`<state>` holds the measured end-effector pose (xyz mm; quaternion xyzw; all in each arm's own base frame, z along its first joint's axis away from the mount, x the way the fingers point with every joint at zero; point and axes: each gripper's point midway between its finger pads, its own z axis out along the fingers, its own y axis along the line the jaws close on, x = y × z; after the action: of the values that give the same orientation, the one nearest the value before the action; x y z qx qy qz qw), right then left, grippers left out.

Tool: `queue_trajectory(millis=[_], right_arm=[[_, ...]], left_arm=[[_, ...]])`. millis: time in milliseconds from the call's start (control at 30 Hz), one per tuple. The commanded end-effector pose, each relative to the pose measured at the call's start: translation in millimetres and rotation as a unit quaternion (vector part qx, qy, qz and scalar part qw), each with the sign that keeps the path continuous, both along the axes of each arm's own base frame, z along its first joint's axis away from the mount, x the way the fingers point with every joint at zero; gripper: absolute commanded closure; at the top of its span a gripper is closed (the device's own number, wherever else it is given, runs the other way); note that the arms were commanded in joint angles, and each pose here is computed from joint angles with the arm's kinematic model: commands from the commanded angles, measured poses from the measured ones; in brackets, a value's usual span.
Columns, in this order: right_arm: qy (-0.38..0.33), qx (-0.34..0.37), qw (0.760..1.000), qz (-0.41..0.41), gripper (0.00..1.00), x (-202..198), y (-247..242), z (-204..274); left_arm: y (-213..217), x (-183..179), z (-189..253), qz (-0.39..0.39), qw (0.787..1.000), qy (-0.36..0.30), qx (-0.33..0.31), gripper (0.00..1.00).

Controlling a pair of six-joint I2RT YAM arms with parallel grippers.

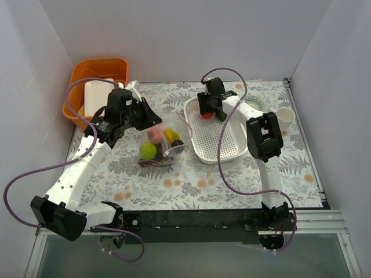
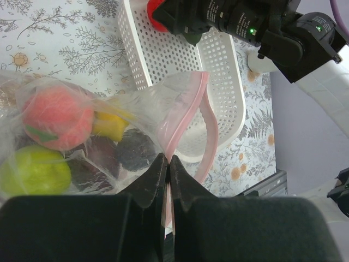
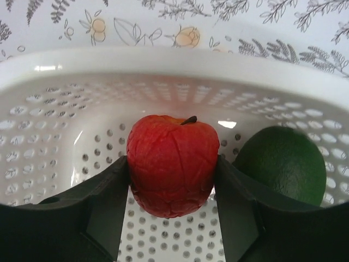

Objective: Place the food in the zip-top bag and seal the zipper
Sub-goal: Pick up the fake fruit from the bin, then place the fake fruit in the zipper food storage bag.

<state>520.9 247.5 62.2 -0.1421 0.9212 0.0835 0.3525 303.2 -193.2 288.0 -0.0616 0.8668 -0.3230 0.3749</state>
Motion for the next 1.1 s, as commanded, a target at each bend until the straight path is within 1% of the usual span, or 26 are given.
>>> queue_trajectory(millis=[0, 67, 100, 167, 200, 233, 267, 300, 367, 400, 467, 500, 567, 600, 700, 800, 967, 1000, 1033, 1067], right_arm=[[-0.032, 0.036, 0.999, 0.009, 0.79, -19, -1, 59], [-0.053, 0.060, 0.997, 0.018, 0.79, -29, 2, 78], [-0.063, 0.072, 0.995, 0.020, 0.79, -45, 0, 96], [-0.076, 0.089, 0.993, 0.022, 0.78, -59, -1, 113], [-0.094, 0.107, 0.989, 0.028, 0.78, -70, 0, 138], [-0.083, 0.111, 0.990, 0.026, 0.78, -83, -1, 134], [-0.087, 0.117, 0.989, 0.027, 0.78, -91, -1, 140], [-0.103, 0.129, 0.986, 0.035, 0.78, -105, 2, 160], [-0.098, 0.141, 0.985, 0.035, 0.78, -124, 2, 161], [-0.115, 0.155, 0.980, 0.043, 0.78, -138, 5, 181], [-0.113, 0.169, 0.978, 0.051, 0.78, -157, 10, 185], [-0.127, 0.181, 0.973, 0.063, 0.78, -171, 16, 201], [-0.133, 0.193, 0.969, 0.074, 0.78, -187, 25, 211], [-0.141, 0.203, 0.965, 0.091, 0.78, -202, 35, 222], [-0.143, 0.215, 0.959, 0.118, 0.78, -227, 54, 231], [-0.136, 0.223, 0.956, 0.138, 0.77, -240, 70, 230], [-0.121, 0.218, 0.955, 0.161, 0.76, -245, 93, 221], [-0.109, 0.210, 0.957, 0.167, 0.76, -244, 99, 210], [-0.111, 0.210, 0.956, 0.171, 0.75, -241, 104, 215], [-0.099, 0.200, 0.959, 0.174, 0.75, -239, 109, 205]], left_arm=[[0, -7, 14, -0.007, 1.000, -0.020, -0.011, 1.00], [0, -7, 13, -0.007, 1.000, -0.021, -0.011, 1.00], [0, -7, 13, -0.008, 1.000, -0.021, -0.012, 1.00], [0, -7, 13, -0.009, 1.000, -0.023, -0.013, 1.00], [0, -8, 12, -0.009, 1.000, -0.022, -0.012, 1.00], [0, -8, 11, -0.008, 1.000, -0.021, -0.013, 1.00], [0, -8, 11, -0.008, 1.000, -0.022, -0.015, 1.00], [0, -8, 10, -0.008, 1.000, -0.021, -0.015, 1.00], [-1, -9, 9, -0.010, 1.000, -0.020, -0.017, 1.00], [-2, -9, 6, -0.011, 1.000, -0.018, -0.017, 1.00], [-2, -8, 6, -0.012, 1.000, -0.018, -0.018, 1.00], [-2, -8, 4, -0.011, 1.000, -0.016, -0.017, 1.00], [-2, -7, 2, -0.011, 1.000, -0.014, -0.015, 1.00], [-3, -7, 1, -0.012, 1.000, -0.014, -0.015, 1.00], [-4, -5, -1, -0.013, 1.000, -0.011, -0.015, 1.00], [-6, -4, -2, -0.017, 1.000, -0.010, -0.016, 1.00], [-7, -4, -1, -0.020, 1.000, -0.009, -0.017, 1.00], [-7, -5, 1, -0.020, 1.000, -0.010, -0.018, 1.00], [-7, -5, 2, -0.020, 1.000, -0.011, -0.019, 1.00], [-8, -6, 3, -0.021, 0.999, -0.011, -0.023, 1.00]])
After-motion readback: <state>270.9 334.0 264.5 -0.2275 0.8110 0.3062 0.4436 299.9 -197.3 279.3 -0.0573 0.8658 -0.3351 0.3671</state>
